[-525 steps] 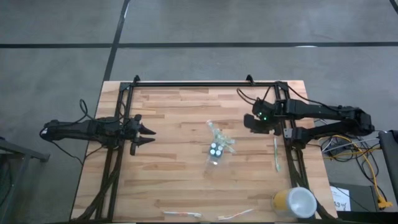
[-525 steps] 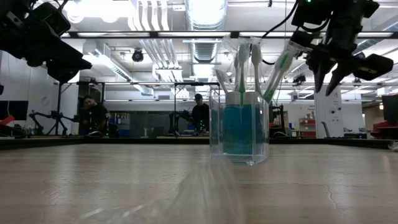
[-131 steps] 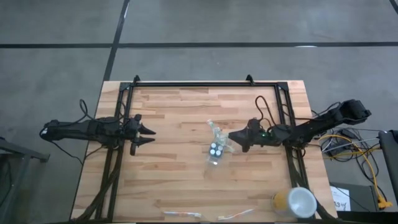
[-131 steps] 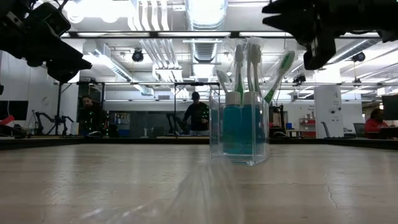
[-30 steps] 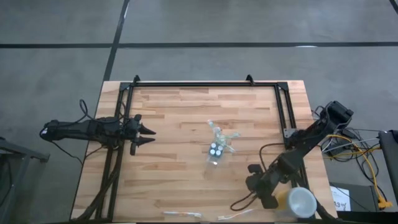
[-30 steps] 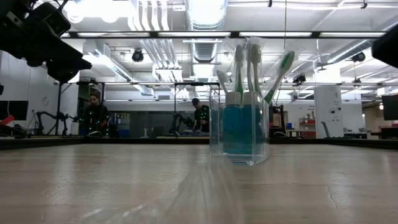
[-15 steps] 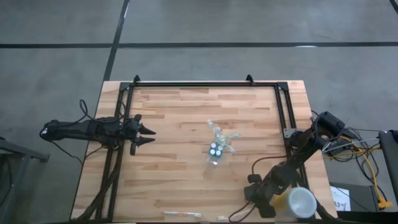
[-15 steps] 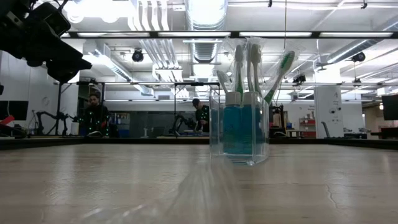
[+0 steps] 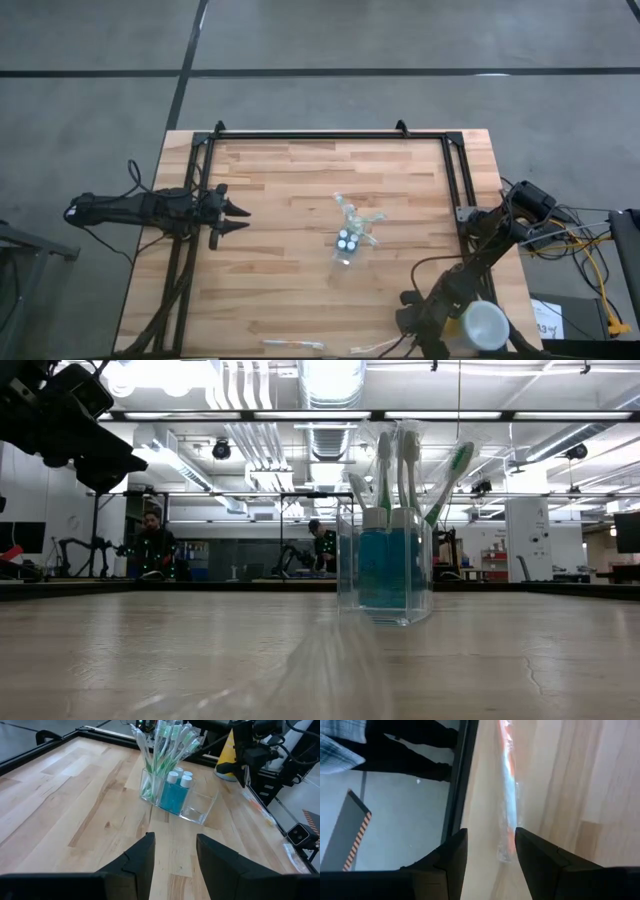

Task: Pick & Place toothbrushing station
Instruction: Put the right white orange toothbrush into the front side of the transparent organizer

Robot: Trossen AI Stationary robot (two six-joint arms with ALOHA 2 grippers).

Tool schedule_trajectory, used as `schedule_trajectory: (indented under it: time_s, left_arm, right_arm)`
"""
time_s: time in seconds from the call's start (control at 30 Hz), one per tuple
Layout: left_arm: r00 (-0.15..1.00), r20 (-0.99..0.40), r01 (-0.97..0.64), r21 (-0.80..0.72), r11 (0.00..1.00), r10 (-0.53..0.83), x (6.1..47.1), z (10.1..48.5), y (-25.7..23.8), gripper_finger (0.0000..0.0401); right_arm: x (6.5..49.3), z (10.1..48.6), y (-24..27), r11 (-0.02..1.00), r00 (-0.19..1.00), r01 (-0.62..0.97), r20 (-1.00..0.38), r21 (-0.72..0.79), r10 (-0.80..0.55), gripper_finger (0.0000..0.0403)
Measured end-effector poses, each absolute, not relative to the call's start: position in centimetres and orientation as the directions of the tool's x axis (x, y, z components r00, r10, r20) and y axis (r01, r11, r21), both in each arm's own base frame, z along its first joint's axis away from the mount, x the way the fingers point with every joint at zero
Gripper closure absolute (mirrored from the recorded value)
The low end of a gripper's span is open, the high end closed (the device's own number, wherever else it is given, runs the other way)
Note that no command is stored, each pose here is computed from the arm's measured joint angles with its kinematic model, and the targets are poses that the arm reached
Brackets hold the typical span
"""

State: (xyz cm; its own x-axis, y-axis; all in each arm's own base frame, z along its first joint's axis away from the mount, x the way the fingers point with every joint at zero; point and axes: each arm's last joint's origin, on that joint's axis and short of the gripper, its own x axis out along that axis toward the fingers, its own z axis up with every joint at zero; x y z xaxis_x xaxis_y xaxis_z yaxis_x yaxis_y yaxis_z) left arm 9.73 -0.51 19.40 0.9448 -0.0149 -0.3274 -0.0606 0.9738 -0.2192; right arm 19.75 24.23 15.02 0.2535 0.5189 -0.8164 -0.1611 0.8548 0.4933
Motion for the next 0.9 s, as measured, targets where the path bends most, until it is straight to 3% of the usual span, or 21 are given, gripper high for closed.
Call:
schedule_trajectory:
  time_s: [0.9]
  left_arm:
    - [0.945,-0.327,-0.064,-0.218,0.974,-0.011,9.7,19.4,-0.5,0.0252]
  right_arm:
    - [19.3,13.9,23.4,0.887,0.254,-0.101,-0.85,0.451,0.461,0.0241]
